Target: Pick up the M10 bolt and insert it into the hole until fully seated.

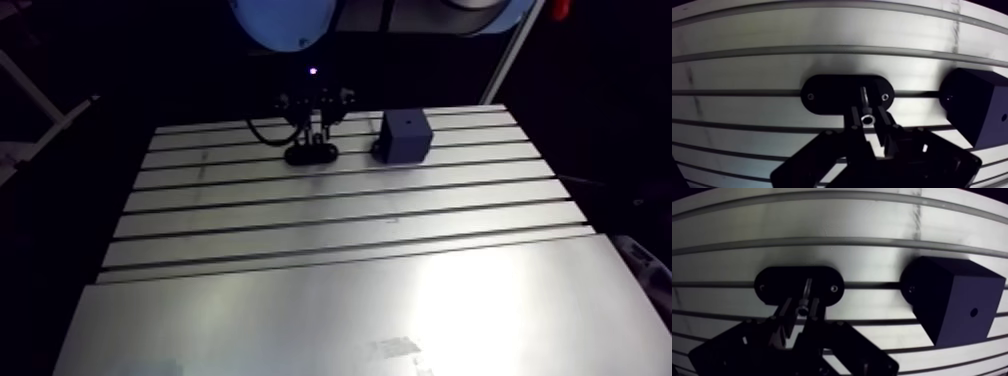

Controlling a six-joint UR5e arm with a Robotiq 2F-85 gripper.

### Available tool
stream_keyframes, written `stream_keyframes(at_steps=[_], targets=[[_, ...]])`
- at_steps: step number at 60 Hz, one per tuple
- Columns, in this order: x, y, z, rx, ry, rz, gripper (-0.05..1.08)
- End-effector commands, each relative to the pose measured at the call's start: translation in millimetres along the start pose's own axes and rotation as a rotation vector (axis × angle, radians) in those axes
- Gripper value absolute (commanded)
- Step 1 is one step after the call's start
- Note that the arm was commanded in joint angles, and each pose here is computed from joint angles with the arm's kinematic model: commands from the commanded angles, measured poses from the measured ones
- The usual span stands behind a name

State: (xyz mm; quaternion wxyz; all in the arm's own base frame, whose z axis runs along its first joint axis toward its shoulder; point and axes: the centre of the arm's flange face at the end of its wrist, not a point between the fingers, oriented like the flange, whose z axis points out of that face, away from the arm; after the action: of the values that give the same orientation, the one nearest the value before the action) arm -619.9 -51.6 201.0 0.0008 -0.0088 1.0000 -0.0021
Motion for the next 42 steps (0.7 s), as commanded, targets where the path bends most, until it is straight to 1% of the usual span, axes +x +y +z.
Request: stream_keyframes(at_steps=[1,5,7,9,15,22,31,35,38,42], targets=[[0,0,-1,0.000,0.001,0.000,0.72],[0,0,-1,0.000,0.001,0.000,0.73],[-1,-1,0,0.004,0.001,-0.001,0.74],[-1,-1,0,0.004,0.001,-0.001,0.74],[-1,-2,-1,0.007,0.001,-0.003,0.79],[0,-2,-3,0.007,0.004,-0.003,0.81],[-1,-3,-5,0.011,0.009,-0.004,0.86],[-1,-3,-7,0.011,0.012,-0.005,0.88],[-1,-3,-13,0.007,0.020,-0.003,0.89],[-1,-2,-18,0.005,0.028,-0.003,0.90]])
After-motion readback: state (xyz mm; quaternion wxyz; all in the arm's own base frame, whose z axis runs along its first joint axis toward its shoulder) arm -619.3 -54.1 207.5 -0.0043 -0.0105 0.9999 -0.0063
